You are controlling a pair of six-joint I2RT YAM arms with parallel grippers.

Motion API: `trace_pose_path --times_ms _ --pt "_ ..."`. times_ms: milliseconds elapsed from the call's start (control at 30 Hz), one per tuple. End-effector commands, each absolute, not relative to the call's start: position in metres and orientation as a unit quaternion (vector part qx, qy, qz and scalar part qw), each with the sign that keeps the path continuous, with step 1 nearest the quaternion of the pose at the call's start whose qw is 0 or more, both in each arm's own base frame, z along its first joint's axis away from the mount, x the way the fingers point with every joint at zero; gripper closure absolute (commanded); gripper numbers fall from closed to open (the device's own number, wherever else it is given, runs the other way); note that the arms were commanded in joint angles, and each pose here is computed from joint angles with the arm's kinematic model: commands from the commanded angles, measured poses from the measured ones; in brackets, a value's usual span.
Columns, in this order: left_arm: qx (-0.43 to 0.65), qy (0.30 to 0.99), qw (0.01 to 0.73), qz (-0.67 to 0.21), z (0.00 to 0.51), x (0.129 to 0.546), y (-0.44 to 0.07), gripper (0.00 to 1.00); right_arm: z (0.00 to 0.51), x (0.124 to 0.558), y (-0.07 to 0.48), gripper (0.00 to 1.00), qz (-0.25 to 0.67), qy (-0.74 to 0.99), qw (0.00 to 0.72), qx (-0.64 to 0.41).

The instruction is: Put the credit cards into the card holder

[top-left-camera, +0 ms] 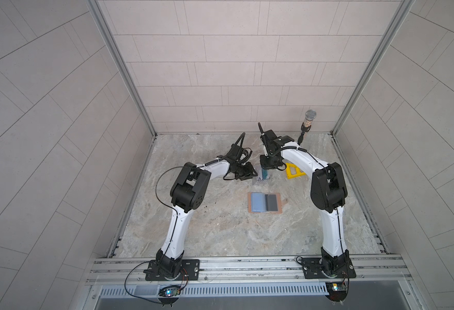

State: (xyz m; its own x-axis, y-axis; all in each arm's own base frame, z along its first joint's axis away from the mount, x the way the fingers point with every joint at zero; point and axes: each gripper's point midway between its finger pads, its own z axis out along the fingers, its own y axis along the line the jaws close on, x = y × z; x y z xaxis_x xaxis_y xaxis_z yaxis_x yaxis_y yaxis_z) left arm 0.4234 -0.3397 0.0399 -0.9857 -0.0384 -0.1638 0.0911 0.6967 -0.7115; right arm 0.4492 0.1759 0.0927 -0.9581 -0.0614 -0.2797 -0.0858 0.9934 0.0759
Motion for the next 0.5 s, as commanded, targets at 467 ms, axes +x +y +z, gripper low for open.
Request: trace_pose_path --times_ms 467 --pt "0.003 0.926 0.068 -0.372 0.0303 0.4161 -0.33 0.61 0.1134 0.4425 0.1497 0.72 -0.024 0.988 0.144 -0.041"
